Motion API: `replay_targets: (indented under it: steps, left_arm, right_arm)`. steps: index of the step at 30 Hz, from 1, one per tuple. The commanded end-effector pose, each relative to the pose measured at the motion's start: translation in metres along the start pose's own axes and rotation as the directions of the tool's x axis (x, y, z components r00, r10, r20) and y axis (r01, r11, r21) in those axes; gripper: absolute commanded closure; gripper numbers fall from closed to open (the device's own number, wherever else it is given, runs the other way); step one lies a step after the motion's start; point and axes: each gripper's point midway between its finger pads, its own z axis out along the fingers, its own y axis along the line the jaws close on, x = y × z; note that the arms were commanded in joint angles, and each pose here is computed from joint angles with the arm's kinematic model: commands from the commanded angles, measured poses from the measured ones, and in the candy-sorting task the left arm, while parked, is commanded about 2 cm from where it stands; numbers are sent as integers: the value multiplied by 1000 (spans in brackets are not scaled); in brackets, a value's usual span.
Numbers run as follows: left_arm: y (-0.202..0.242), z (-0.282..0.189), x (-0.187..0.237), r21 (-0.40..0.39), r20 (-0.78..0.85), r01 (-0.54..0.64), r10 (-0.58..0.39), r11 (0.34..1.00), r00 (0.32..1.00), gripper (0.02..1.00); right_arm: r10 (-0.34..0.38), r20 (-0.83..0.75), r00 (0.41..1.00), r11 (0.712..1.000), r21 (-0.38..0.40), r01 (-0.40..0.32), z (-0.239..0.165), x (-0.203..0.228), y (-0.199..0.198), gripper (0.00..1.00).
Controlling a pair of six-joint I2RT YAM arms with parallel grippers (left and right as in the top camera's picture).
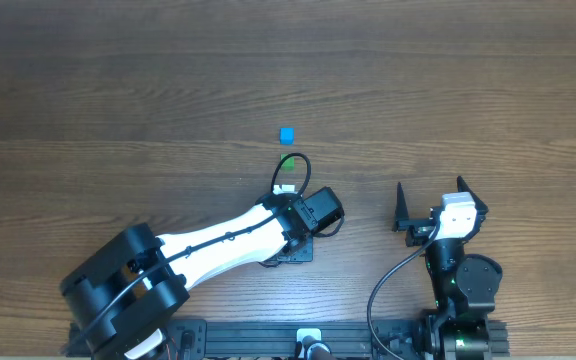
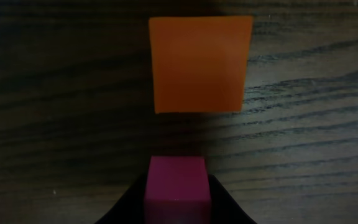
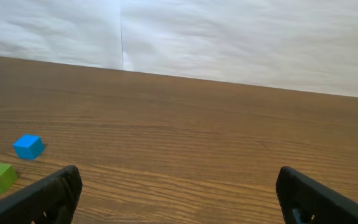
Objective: Stack Cubes
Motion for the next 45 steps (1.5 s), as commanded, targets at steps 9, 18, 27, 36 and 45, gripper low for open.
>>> replay_targets:
  steps: [9, 18, 27, 36, 45]
  left_arm:
    - [-6, -65, -46, -45, 78, 50, -46, 998, 996, 980]
    - [-2, -103, -101, 29, 148, 103, -107, 994, 983, 978]
    - [1, -72, -105, -29, 97, 63, -60, 998, 993, 980]
    - [-1, -49, -108, -36, 50, 33, -31, 999, 998, 978]
    - [-7, -36, -110, -5, 19, 0, 1, 1000, 1000, 978]
  right_arm:
    - [-3, 0, 1000, 1000, 13, 3, 0, 1, -3, 9]
    - [-3, 1, 1000, 1000, 13, 3, 0, 1, -3, 7]
    - [-3, 0, 1000, 1000, 13, 3, 0, 1, -3, 9]
    - [-3, 0, 1000, 1000, 13, 3, 0, 1, -3, 7]
    - [-3, 0, 1000, 1000, 13, 3, 0, 1, -3, 7]
